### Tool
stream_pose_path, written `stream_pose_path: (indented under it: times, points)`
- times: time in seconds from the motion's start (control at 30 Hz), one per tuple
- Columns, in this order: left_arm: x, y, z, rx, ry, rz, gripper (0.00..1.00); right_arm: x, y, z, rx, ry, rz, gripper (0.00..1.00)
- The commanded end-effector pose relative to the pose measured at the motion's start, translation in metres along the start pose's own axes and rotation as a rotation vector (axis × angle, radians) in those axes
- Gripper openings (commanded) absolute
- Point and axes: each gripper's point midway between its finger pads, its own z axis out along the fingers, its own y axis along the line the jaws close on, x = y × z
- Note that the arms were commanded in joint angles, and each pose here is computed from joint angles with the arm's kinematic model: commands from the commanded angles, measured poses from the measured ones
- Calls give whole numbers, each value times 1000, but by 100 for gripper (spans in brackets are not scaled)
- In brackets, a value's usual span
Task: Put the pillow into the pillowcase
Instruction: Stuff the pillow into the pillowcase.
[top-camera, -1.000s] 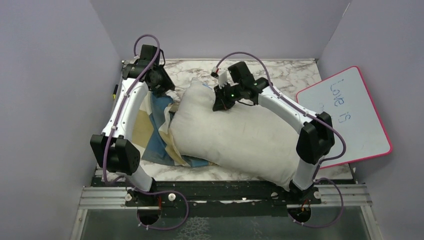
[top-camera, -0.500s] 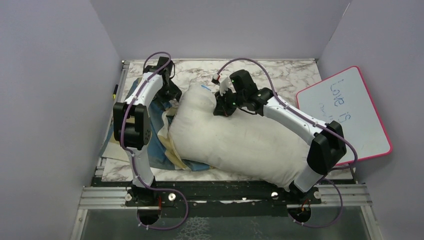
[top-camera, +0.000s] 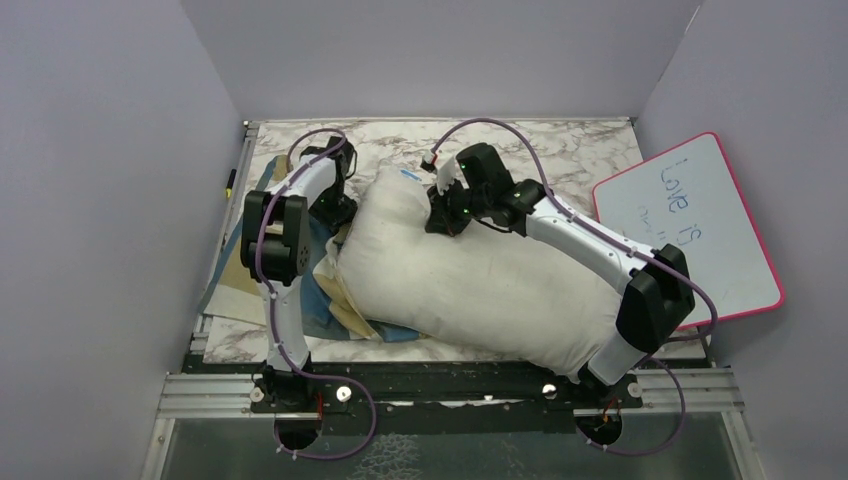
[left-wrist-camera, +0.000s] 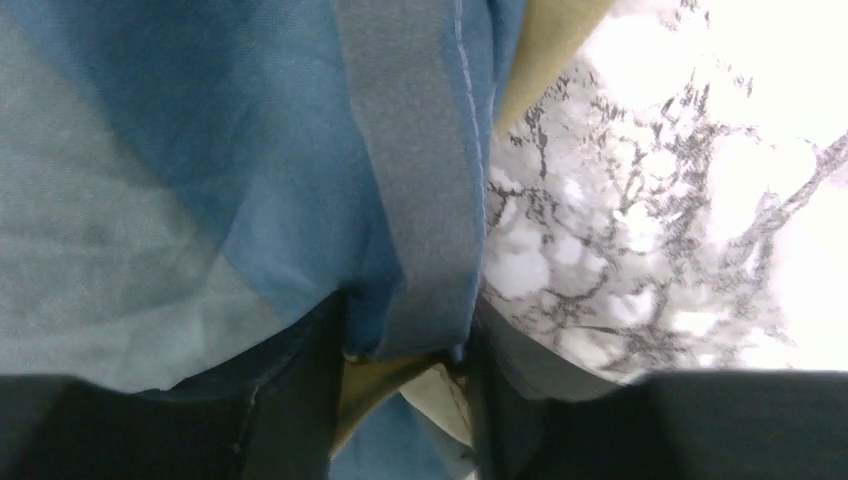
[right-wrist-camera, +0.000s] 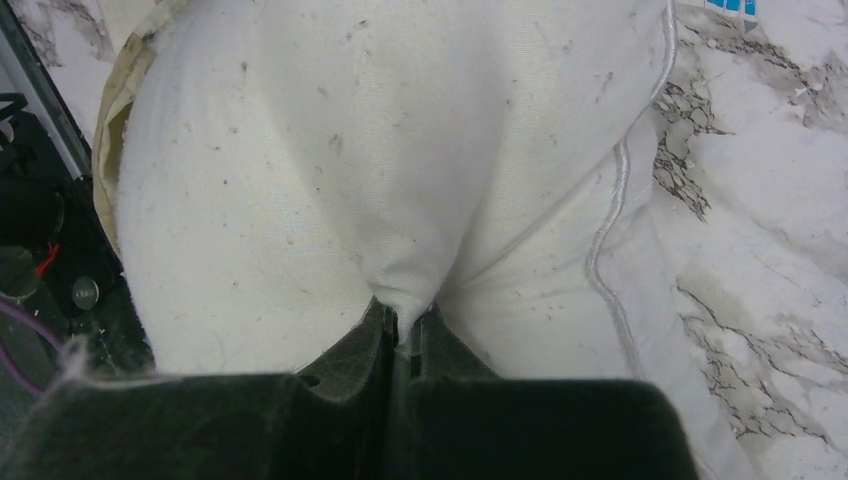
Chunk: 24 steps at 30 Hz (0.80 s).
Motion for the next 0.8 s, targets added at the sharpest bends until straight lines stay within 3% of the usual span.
stream_pose_path:
  times: [0.0, 0.03, 0.07, 0.27, 0.43, 0.77]
  points:
    - [0, -11, 12, 14, -31, -25, 18, 27, 11, -5, -11, 85, 29, 0]
    - [0, -16, 13, 34, -23, -23, 1, 25, 12, -6, -14, 80, 28, 0]
    - [-2, -24, 10, 64, -24, -19, 0, 24, 12, -7, -12, 78, 26, 0]
    - [-55, -99, -58, 346, -130, -71, 0, 23, 13, -14, -4, 56, 17, 0]
    - [-73, -150, -109, 577, -114, -151, 0, 48, 13, -4, -25, 108, 24, 0]
    - [-84, -202, -124, 810, -60, -207, 0, 84, -13, 56, -29, 222, 40, 0]
